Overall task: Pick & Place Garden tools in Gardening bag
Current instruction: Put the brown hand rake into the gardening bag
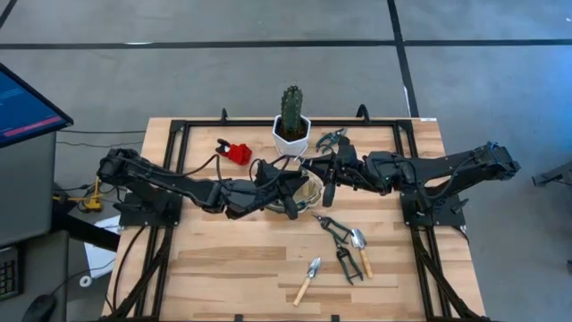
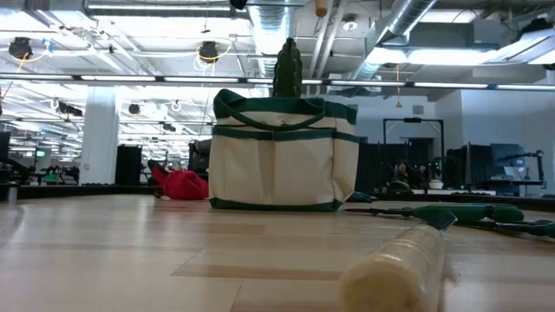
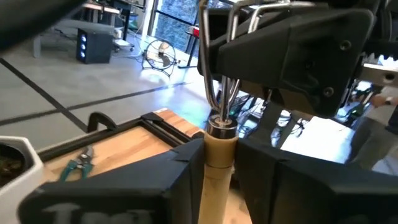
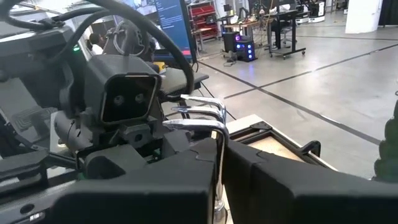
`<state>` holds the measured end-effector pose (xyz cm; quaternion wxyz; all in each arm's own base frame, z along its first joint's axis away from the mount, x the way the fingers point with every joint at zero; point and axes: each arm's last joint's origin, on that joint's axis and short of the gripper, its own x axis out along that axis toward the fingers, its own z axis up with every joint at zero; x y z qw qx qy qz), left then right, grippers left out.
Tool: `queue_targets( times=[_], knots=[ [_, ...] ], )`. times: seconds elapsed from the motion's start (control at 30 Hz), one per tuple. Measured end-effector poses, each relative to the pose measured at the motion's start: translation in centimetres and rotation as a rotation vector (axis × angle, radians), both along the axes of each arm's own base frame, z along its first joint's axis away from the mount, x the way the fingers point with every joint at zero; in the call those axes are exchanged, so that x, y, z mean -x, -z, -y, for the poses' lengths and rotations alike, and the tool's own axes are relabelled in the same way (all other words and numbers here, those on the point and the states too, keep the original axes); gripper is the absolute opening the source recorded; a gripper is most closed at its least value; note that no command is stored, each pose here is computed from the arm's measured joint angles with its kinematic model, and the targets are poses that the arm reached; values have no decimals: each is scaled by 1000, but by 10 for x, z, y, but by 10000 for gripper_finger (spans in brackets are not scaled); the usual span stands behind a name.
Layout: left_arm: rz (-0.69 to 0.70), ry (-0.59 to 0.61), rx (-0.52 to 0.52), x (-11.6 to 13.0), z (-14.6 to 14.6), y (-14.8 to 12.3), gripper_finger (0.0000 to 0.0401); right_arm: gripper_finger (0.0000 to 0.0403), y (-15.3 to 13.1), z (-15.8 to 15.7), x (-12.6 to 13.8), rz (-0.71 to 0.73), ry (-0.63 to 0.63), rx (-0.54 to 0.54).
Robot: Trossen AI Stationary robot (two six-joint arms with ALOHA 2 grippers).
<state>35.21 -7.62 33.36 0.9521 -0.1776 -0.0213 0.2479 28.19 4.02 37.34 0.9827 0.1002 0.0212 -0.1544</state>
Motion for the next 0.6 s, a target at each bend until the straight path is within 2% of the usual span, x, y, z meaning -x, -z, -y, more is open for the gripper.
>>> queue_targets(
  times=[0.17,0.4,0.6],
  knots=[
    [56,-6,84,0,0,-1,97,2,-1,0,1,5,2,5],
    [63,-3,94,0,0,-1,134,1,-1,0,1,3,-4,12],
    [14,89,-6,3,3,-7,174,1,-5,1,7,4,-16,27]
  ],
)
